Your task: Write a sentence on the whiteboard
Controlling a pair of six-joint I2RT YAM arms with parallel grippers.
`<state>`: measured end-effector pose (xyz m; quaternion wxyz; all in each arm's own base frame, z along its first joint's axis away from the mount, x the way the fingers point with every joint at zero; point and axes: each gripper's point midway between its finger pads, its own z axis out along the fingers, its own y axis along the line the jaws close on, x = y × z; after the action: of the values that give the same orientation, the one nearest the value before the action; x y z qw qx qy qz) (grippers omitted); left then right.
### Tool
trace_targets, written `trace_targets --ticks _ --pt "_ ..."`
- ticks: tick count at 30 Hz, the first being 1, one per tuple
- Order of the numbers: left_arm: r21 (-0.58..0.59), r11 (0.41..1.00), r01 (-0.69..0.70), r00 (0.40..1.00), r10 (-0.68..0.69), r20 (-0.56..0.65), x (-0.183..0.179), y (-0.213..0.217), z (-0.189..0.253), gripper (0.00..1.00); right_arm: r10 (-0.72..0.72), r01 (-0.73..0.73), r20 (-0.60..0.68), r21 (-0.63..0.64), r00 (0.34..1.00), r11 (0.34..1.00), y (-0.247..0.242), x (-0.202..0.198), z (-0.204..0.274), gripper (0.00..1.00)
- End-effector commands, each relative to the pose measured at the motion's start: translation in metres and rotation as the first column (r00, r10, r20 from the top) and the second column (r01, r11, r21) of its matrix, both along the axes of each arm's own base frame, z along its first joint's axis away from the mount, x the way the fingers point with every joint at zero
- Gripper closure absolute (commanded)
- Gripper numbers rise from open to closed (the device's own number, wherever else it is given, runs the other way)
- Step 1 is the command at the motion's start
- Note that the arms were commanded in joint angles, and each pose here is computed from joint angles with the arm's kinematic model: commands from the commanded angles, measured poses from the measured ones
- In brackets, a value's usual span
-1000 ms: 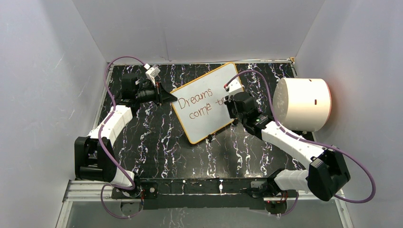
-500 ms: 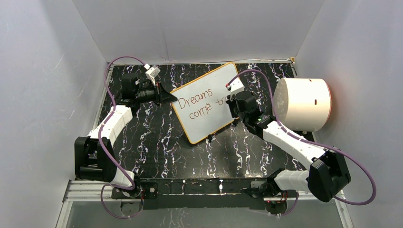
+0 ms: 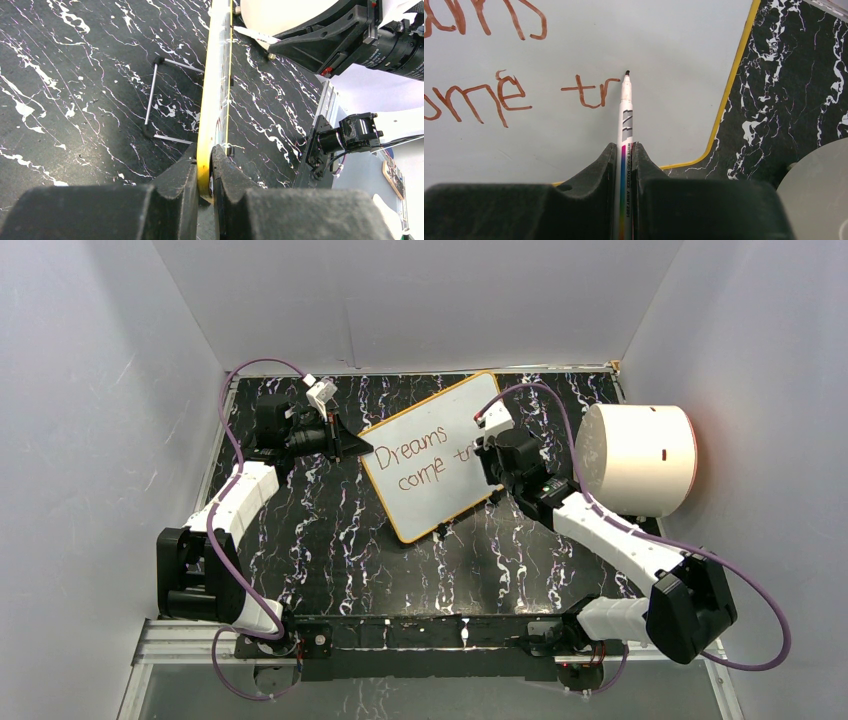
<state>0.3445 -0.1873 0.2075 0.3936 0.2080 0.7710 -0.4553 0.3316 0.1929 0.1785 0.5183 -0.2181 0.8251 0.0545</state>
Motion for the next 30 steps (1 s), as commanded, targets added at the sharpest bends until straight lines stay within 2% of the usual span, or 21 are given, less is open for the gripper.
trace_targets --ticks 1,19,30 --pt "0.153 0.987 -0.046 0.99 0.066 -0.128 -0.006 0.009 -0.064 1.0 0.004 -0.007 0.071 0.045 0.997 0.999 0.008 0.013 0.029 1.0" --pt "0.152 0.987 -0.045 0.989 0.066 -0.132 -0.006 0.009 -0.065 1.0 0.049 -0.049 -0.071 0.01 0.996 0.999 0.002 -0.016 -0.014 1.0" --pt "0.153 0.987 -0.044 0.989 0.065 -0.132 -0.006 0.009 -0.065 1.0 -0.029 0.027 -0.075 -0.018 0.997 0.999 -0.013 -0.014 -0.022 1.0"
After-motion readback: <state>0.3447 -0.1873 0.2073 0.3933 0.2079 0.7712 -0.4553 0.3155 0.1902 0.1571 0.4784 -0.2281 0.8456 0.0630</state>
